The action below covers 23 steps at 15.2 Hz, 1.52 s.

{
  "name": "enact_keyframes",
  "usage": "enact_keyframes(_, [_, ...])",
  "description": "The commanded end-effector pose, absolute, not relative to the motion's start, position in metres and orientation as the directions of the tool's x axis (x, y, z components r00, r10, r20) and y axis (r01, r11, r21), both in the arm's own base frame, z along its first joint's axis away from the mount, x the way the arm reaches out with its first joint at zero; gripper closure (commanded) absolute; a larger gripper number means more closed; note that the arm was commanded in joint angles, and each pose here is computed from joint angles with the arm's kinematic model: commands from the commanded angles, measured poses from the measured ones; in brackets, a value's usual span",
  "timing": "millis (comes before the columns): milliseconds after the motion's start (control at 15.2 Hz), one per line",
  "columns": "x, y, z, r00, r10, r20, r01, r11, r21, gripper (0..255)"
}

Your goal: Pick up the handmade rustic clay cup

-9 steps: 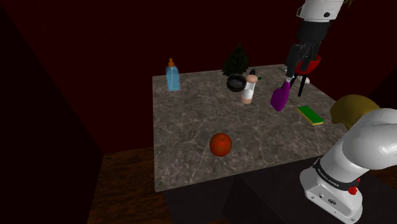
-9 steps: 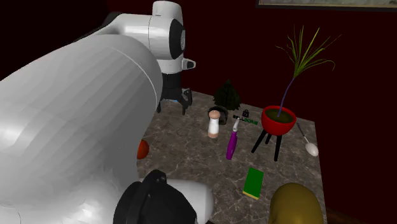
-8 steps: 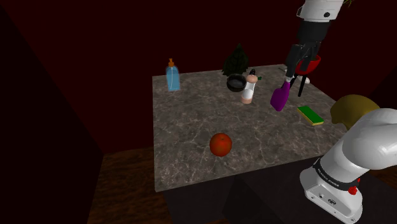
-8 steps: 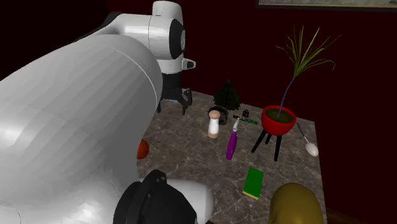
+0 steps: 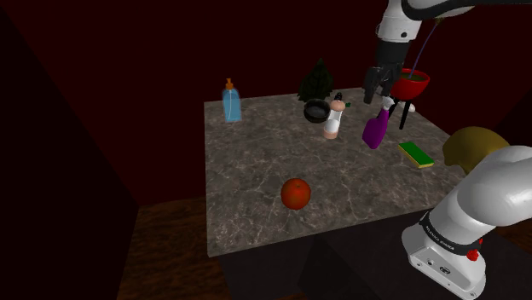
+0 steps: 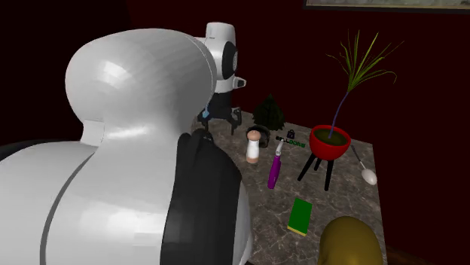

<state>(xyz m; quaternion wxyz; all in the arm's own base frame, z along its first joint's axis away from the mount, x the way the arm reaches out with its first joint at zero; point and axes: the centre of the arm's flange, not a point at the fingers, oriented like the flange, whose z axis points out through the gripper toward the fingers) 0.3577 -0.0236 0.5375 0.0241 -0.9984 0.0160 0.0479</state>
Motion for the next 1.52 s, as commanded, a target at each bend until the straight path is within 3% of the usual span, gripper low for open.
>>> enact_keyframes(0, [0.375,-0.038,0.524,0.995,-0.03,-0.095,-0.034,-0.998,-0.045,0])
enact_keyframes(1452, [0.581,-0.181,0.381,0.995,-0.038,-0.088,-0.041,-0.999,-0.034,0])
